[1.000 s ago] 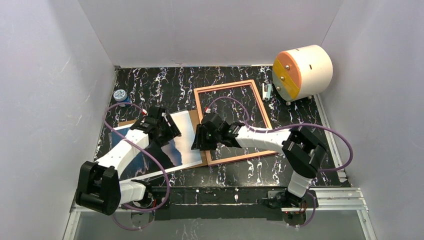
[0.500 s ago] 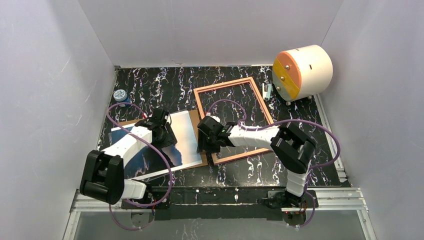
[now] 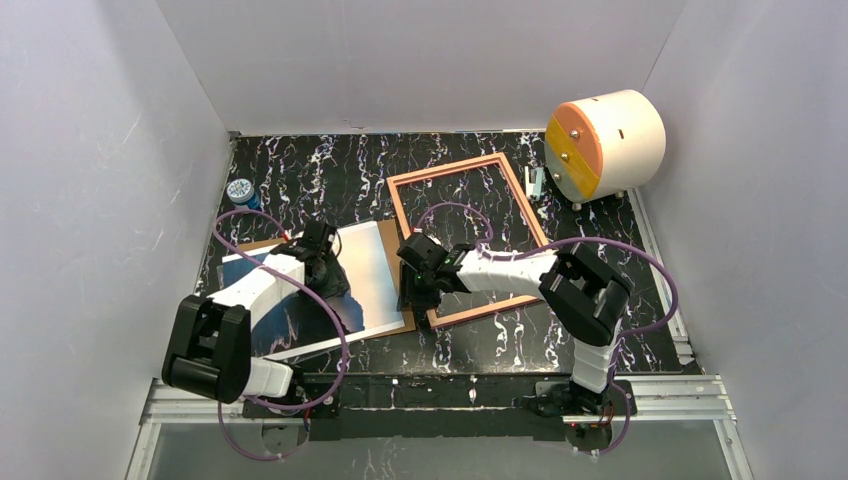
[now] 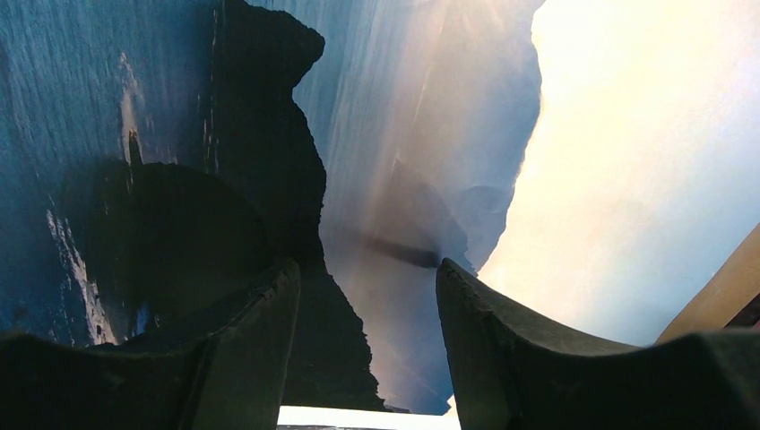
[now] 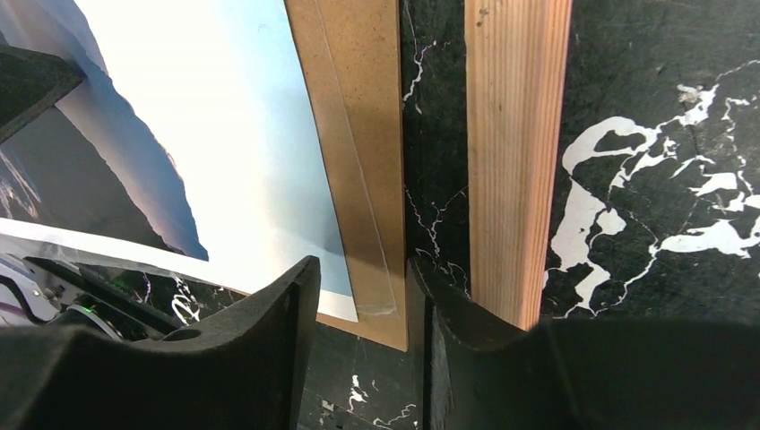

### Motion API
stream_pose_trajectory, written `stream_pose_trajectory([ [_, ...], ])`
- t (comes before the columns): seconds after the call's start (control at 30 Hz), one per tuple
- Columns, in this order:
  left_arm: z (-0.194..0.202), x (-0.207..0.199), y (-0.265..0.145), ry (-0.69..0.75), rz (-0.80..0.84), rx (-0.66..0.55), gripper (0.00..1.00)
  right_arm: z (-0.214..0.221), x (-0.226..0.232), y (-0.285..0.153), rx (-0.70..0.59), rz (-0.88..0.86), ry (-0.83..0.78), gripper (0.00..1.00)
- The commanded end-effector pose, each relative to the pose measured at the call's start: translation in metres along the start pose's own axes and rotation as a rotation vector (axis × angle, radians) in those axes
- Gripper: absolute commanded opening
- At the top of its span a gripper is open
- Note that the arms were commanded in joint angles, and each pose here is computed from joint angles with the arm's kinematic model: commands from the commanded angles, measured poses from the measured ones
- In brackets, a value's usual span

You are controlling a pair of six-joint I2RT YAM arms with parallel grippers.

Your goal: Put the photo into the frame

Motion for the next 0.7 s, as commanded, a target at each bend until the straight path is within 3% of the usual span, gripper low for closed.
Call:
stream_pose_trajectory([
  [0.0, 0.031, 0.019, 0.023, -0.017, -0.041, 0.16, 0.54, 0.005, 0.002, -0.006, 0.035, -0.025, 0.02, 0.47],
  [0.2, 0.028, 0.018, 0.017, -0.013, -0.025, 0.146, 0.54, 0.018, -0.012, -0.006, 0.067, 0.032, 0.015, 0.45],
  [0.4, 0.02, 0.011, 0.009, -0.016, -0.004, 0.112, 0.55, 0.031, -0.019, 0.001, 0.112, 0.001, 0.021, 0.26],
  [0.67, 0.008, 0.003, -0.004, 0.004, 0.021, 0.069, 0.64, 0.034, -0.022, 0.005, 0.105, -0.007, 0.019, 0.09],
])
Point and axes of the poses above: each gripper's point midway between its finger pads, its own y axis out along the fingers, its own x axis along the line the jaws close on, z = x × y, the point moved 9 cm from there along -y, back along the fingers, and after that the axes turned 13 degrees about -y, right-handed, at the moved point
